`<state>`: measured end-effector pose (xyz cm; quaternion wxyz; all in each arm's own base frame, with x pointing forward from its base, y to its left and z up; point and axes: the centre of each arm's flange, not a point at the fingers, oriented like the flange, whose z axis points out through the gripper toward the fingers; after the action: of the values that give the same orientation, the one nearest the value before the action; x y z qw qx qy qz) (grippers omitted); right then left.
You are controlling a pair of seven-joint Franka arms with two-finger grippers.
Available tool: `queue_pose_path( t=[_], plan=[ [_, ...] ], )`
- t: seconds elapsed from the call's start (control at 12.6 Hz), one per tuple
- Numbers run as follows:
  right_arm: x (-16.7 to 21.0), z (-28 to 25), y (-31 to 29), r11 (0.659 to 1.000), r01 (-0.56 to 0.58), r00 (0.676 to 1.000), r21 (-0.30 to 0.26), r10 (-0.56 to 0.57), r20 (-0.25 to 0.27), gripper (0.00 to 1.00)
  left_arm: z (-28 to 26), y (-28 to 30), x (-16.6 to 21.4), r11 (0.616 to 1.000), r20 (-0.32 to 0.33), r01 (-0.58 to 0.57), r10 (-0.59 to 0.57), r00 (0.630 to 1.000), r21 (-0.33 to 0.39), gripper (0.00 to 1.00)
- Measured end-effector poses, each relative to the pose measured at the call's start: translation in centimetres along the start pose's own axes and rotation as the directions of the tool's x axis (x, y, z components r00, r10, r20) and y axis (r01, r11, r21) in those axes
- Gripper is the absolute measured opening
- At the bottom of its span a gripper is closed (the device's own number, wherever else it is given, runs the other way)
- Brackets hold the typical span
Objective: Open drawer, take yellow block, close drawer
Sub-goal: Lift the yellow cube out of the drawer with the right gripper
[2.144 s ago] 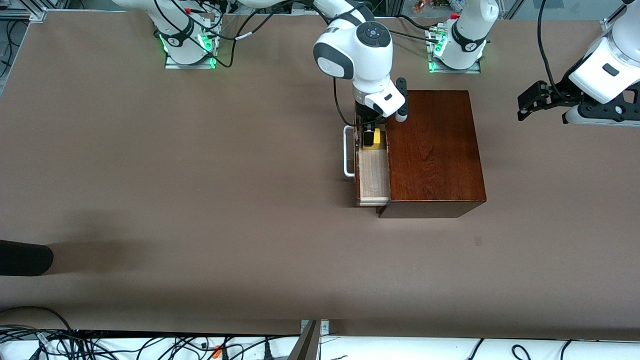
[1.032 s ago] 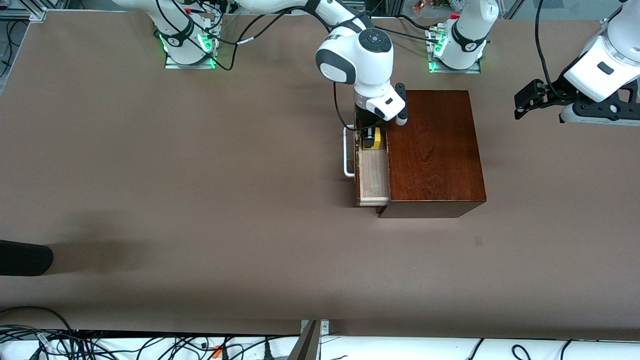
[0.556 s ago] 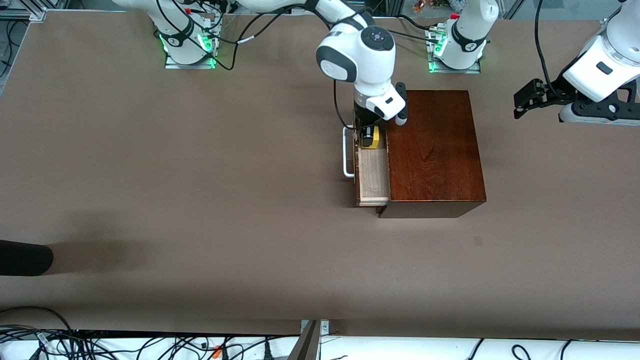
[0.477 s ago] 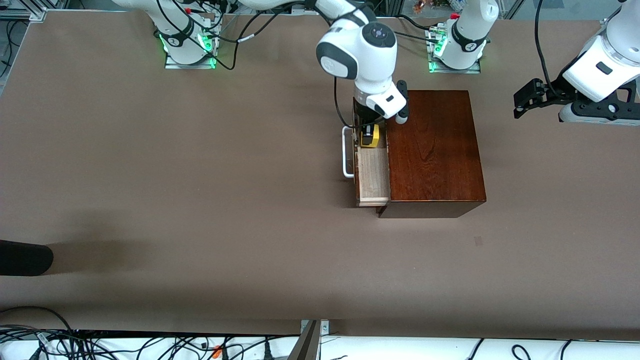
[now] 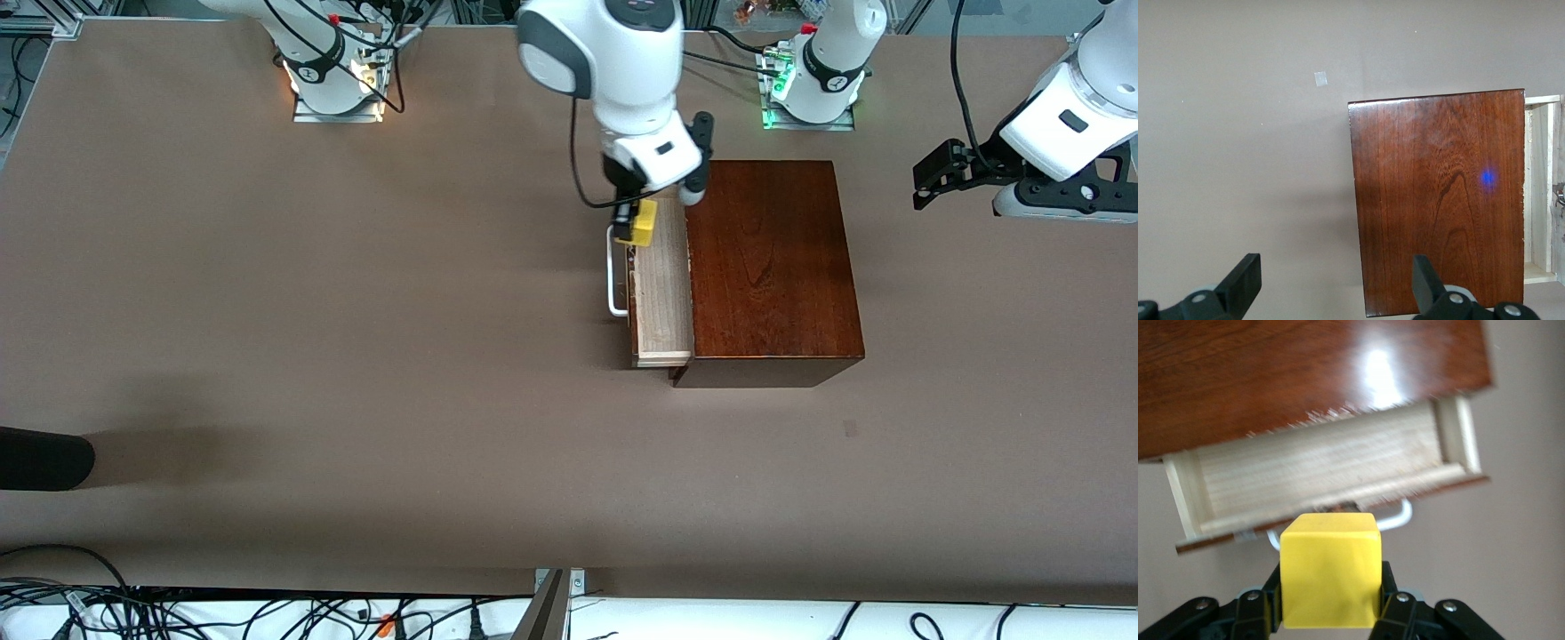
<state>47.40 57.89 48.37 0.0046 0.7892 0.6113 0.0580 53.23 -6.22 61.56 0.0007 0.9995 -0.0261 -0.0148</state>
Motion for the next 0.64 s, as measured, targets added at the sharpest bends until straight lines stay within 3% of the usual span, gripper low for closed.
queue_pose_path(
  t=[0.24,0.48,0.64],
  plan=[
    [-7.2,-4.8,9.1,0.986,-0.164,0.986,0.020,0.164,0.020,0.56,0.0,0.0,0.0,1.000,0.000,0.000,0.000,1.000,0.000,1.00],
    [-14.7,-8.6,16.5,0.952,-0.307,0.952,0.003,0.307,0.025,0.56,0.0,0.0,0.0,1.000,0.000,0.000,0.000,1.000,0.000,1.00],
    [-19.3,-9.4,19.9,0.921,-0.388,0.921,0.023,0.386,0.053,0.56,0.0,0.0,0.0,1.000,0.000,0.000,0.000,1.000,0.000,1.00]
  ],
)
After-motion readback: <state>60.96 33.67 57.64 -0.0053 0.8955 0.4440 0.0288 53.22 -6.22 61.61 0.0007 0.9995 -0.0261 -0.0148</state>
